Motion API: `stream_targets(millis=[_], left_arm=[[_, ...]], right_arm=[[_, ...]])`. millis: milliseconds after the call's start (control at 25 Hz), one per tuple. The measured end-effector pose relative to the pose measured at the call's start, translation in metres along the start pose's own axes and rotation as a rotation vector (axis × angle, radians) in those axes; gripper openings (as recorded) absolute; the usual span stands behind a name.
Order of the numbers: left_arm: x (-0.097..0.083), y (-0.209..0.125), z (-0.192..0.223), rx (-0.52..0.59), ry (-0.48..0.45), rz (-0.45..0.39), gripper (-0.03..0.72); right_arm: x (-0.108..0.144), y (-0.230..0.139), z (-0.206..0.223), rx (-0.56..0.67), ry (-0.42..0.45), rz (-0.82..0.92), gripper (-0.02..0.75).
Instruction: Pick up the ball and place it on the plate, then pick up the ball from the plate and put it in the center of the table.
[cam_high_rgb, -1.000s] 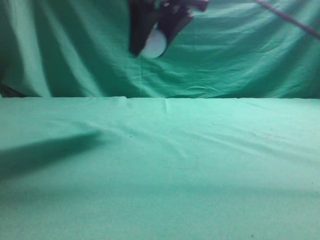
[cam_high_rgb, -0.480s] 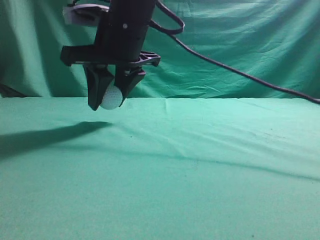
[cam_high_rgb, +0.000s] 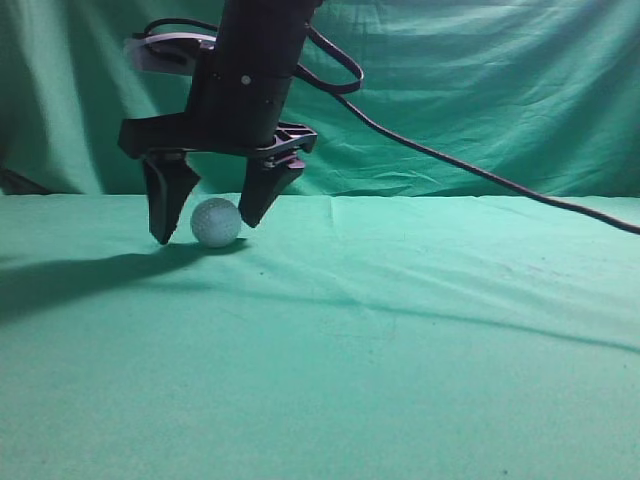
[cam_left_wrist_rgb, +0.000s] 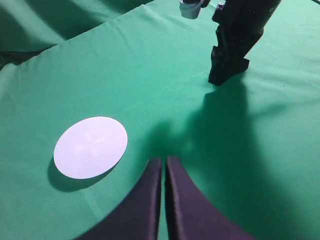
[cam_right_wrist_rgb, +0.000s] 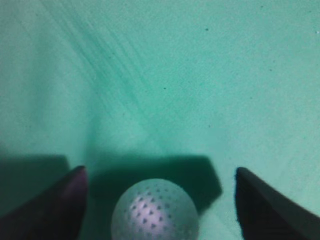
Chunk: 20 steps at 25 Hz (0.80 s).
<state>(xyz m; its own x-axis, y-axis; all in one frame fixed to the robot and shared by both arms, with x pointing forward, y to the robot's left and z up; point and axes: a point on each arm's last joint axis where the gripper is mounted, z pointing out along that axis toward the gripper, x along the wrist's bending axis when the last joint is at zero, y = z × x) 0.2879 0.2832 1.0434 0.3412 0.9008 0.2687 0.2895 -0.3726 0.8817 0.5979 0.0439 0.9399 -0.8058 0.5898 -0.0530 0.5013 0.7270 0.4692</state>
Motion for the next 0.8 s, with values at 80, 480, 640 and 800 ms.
stream_targets(millis=[80, 480, 640, 800], left_arm=[[0.000, 0.000, 0.000, 0.000, 0.000, 0.000, 0.000], [0.000, 0.000, 0.000, 0.000, 0.000, 0.000, 0.000], [0.000, 0.000, 0.000, -0.001, -0.001, -0.002, 0.000], [-0.002, 0.001, 0.000, -0.017, -0.023, -0.034, 0.000]], right_arm=[[0.000, 0.003, -0.004, 0.002, 0.001, -0.001, 0.589], [-0.006, 0.047, -0.145, 0.001, -0.031, -0.037, 0.083], [-0.003, 0.049, -0.218, -0.100, -0.054, -0.021, 0.000], [0.000, 0.041, -0.283, -0.217, -0.078, 0.015, 0.000]])
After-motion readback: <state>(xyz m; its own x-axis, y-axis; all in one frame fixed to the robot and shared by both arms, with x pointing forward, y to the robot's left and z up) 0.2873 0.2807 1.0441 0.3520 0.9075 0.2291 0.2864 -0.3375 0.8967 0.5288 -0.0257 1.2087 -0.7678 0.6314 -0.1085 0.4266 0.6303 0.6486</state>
